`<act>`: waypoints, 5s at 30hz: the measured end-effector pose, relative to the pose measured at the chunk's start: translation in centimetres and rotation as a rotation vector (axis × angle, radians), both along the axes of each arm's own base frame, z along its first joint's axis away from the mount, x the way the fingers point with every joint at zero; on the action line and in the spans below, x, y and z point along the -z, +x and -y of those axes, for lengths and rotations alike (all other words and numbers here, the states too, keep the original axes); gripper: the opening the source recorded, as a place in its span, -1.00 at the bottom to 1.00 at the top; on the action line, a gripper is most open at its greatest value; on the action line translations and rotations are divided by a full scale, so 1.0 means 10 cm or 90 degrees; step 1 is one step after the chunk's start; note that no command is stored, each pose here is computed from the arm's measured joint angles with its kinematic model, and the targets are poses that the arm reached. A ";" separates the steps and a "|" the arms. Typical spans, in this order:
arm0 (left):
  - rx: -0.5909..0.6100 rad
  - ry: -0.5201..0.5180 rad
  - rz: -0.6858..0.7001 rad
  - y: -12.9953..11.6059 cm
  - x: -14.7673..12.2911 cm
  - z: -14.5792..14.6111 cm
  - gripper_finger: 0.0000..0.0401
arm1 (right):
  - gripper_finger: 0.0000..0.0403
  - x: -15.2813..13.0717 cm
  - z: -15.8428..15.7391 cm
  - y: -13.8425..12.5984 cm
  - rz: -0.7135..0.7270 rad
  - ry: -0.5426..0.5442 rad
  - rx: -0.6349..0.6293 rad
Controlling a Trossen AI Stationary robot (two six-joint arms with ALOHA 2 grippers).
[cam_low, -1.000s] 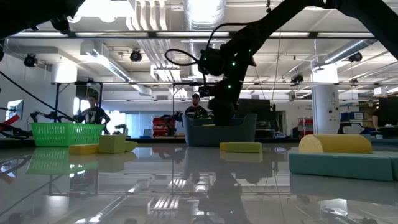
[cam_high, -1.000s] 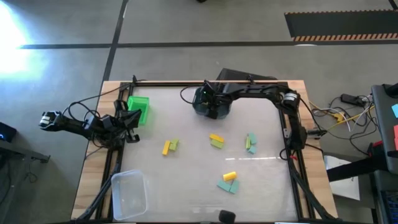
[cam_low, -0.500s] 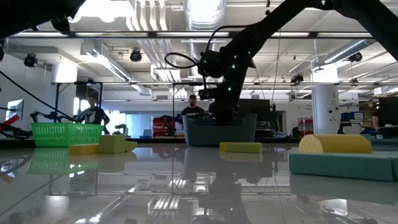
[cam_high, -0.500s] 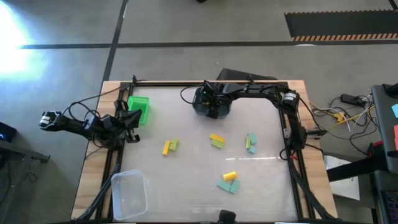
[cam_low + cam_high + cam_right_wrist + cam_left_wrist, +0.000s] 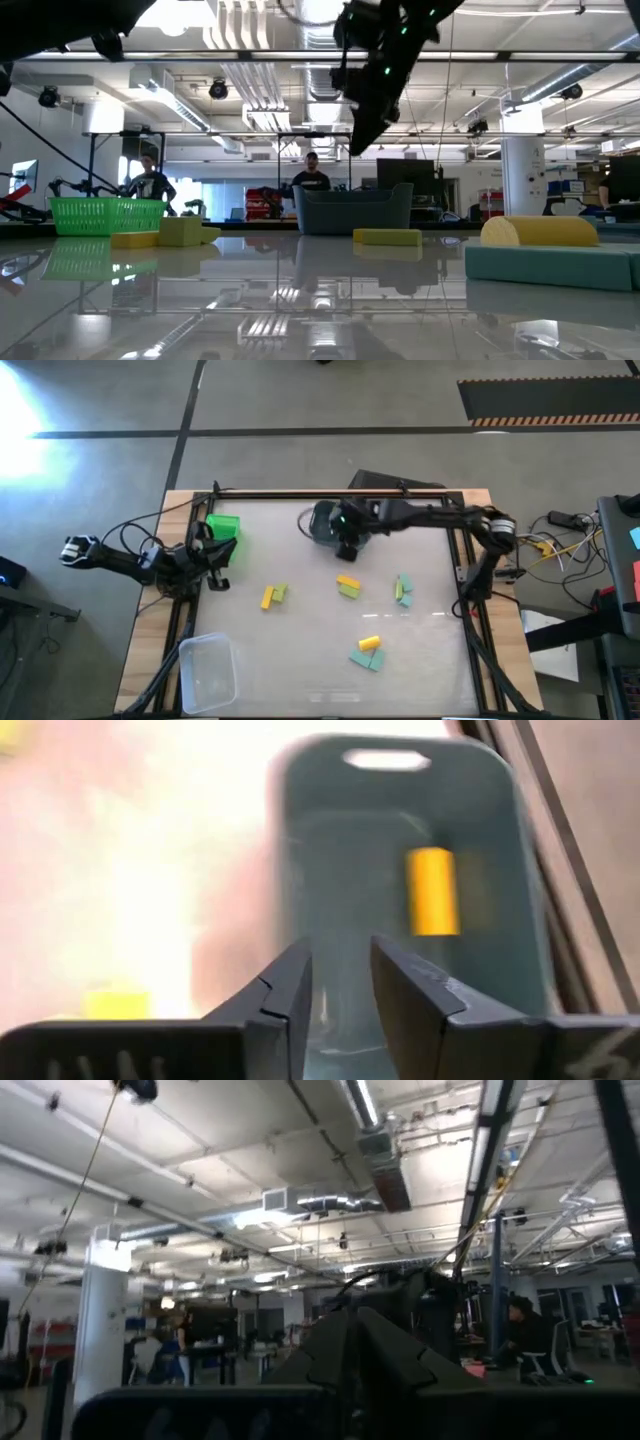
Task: Sort & place blocks by color
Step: Put the green block into the transparent bin
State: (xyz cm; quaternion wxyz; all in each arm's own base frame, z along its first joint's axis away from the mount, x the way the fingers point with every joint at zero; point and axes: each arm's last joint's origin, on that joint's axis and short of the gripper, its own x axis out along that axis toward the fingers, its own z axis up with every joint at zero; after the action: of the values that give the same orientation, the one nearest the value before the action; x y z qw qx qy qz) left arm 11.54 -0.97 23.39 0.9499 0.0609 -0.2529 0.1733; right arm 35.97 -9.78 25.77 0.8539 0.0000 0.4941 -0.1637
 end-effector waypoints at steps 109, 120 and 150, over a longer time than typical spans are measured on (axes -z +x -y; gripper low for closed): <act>-0.275 -0.792 -0.879 1.70 0.64 0.35 -0.28 | -0.96 -0.01 -1.36 -1.12 0.293 -0.108 -0.244; -0.262 -0.793 -0.880 1.70 0.62 0.36 -0.41 | -0.96 -0.01 -1.36 -1.12 0.292 -0.108 -0.244; 0.250 -0.254 -1.224 1.33 -0.53 1.71 -0.41 | -0.96 0.00 -1.36 -1.12 0.287 -0.104 -0.248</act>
State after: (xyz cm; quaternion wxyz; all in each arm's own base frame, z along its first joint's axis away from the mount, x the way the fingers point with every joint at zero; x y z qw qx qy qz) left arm 24.84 -18.08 28.70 0.7553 -0.0284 0.6510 -0.0704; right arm 24.76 3.81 25.72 0.9544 -0.1269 0.2684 -0.0320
